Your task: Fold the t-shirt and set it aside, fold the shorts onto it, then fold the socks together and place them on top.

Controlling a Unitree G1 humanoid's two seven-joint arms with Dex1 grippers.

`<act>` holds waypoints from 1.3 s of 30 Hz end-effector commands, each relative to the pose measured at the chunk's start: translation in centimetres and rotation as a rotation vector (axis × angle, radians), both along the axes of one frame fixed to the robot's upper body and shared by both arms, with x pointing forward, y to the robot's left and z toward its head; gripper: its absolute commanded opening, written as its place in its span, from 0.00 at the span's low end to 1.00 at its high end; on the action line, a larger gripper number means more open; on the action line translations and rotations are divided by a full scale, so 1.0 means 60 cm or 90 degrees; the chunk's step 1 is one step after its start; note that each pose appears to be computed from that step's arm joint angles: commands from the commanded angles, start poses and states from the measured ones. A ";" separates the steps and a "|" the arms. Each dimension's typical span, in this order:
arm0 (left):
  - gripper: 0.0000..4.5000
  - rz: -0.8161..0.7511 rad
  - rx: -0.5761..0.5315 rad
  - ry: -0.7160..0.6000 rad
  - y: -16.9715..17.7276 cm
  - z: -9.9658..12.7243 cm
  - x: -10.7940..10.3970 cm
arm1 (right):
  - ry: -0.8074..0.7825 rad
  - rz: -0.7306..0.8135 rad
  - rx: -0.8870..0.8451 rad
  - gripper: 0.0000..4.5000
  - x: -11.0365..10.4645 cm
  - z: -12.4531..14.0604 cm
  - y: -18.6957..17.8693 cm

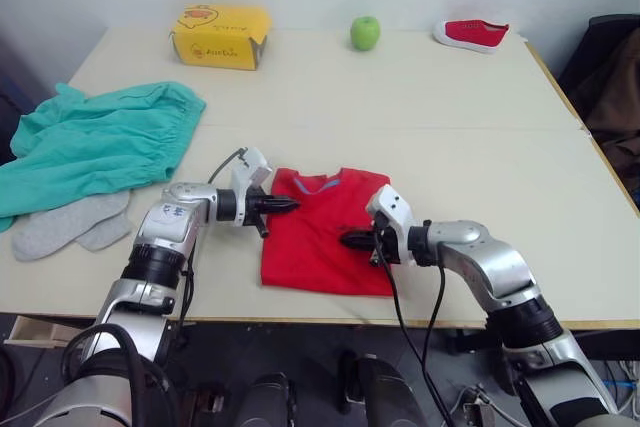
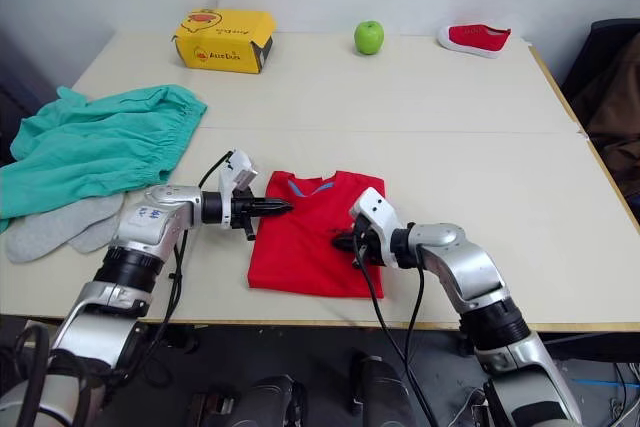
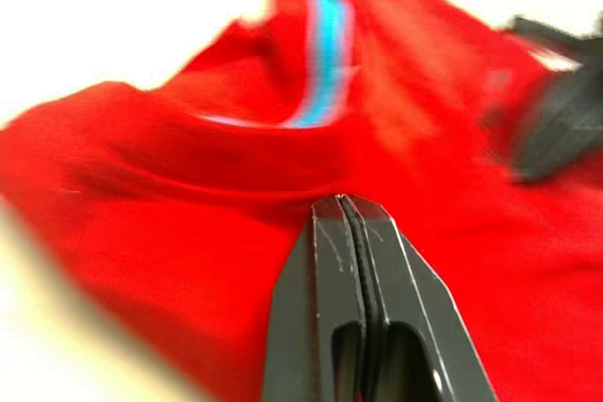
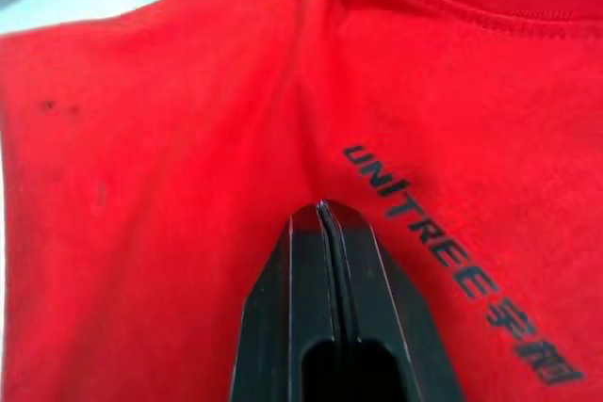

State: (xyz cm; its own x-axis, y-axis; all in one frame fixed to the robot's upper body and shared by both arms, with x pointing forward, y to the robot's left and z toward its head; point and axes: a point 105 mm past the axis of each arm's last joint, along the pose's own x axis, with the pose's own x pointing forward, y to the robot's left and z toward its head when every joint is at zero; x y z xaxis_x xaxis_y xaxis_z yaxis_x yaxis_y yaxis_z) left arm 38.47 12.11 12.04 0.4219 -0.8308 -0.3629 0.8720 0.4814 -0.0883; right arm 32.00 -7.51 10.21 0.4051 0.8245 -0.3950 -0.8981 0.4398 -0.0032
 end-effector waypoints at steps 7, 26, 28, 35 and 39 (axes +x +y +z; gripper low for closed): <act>0.00 0.108 0.009 -0.072 0.025 0.030 0.071 | -0.017 -0.023 -0.036 0.00 -0.044 0.004 -0.060; 0.98 -0.226 -0.058 -0.093 0.046 0.131 -0.205 | 0.393 -0.139 0.165 1.00 -0.041 0.023 -0.112; 0.99 -0.223 -0.056 -0.096 0.043 0.132 -0.208 | 0.414 -0.132 0.186 1.00 -0.030 0.014 -0.098; 0.99 -0.183 -0.045 -0.123 0.045 0.131 -0.199 | 0.460 -0.078 0.186 1.00 -0.013 -0.009 -0.032; 1.00 -0.169 -0.041 -0.133 0.048 0.132 -0.194 | 0.443 -0.055 0.137 0.87 -0.015 -0.027 -0.006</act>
